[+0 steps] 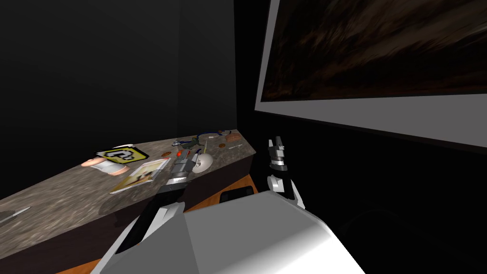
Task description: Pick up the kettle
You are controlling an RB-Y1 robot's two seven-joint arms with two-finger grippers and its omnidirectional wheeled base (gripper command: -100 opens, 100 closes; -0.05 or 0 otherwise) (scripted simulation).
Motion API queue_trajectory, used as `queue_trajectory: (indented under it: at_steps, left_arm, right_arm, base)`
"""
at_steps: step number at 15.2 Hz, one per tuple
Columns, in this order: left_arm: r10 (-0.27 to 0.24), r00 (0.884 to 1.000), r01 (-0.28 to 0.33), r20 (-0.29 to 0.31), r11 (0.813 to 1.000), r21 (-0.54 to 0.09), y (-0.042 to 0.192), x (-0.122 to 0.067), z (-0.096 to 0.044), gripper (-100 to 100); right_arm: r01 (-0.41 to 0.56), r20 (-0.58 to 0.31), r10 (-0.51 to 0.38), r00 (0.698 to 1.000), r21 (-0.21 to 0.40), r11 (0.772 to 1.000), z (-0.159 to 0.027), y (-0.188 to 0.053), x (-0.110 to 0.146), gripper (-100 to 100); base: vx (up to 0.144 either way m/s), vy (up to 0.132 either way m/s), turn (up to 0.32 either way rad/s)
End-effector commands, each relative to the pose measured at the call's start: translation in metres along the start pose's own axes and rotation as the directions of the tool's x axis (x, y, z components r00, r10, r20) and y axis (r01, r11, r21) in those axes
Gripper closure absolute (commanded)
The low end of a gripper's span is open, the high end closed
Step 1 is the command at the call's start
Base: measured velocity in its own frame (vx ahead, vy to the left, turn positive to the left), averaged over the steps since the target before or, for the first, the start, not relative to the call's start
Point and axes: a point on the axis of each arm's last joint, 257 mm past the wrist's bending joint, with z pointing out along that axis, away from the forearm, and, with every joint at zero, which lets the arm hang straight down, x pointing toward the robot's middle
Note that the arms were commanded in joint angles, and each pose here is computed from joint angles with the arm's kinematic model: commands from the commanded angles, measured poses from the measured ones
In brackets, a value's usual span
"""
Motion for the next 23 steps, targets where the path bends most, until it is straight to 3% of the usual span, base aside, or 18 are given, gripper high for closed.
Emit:
queue_trajectory:
  at_steps: [1,12,20,23]
  left_arm:
    - [-0.001,1.0,0.001,0.002,0.999,-0.047,0.009,-0.003,-0.002,-100]
    - [-0.018,0.999,0.025,0.035,0.977,-0.213,0.043,-0.016,-0.014,-100]
    - [-0.041,0.996,0.066,0.08,0.938,-0.341,0.069,-0.026,-0.029,-100]
    - [-0.054,0.993,0.092,0.107,0.914,-0.395,0.08,-0.03,-0.038,-100]
  right_arm:
    - [0.0,0.0,0.0,1.0,0.0,1.0,0.0,0.0,0.0,0]
    - [0.0,0.0,0.0,1.0,0.0,1.0,0.0,0.0,0.0,0]
    - [0.0,0.0,0.0,1.0,0.0,1.0,0.0,0.0,0.0,0]
    - [0.0,0.0,0.0,1.0,0.0,1.0,0.0,0.0,0.0,0]
  base:
    - [0.003,-0.016,0.013]
    - [0.006,-0.013,0.011]
    - [0.012,-0.013,0.011]
    - [0.015,-0.01,0.009]
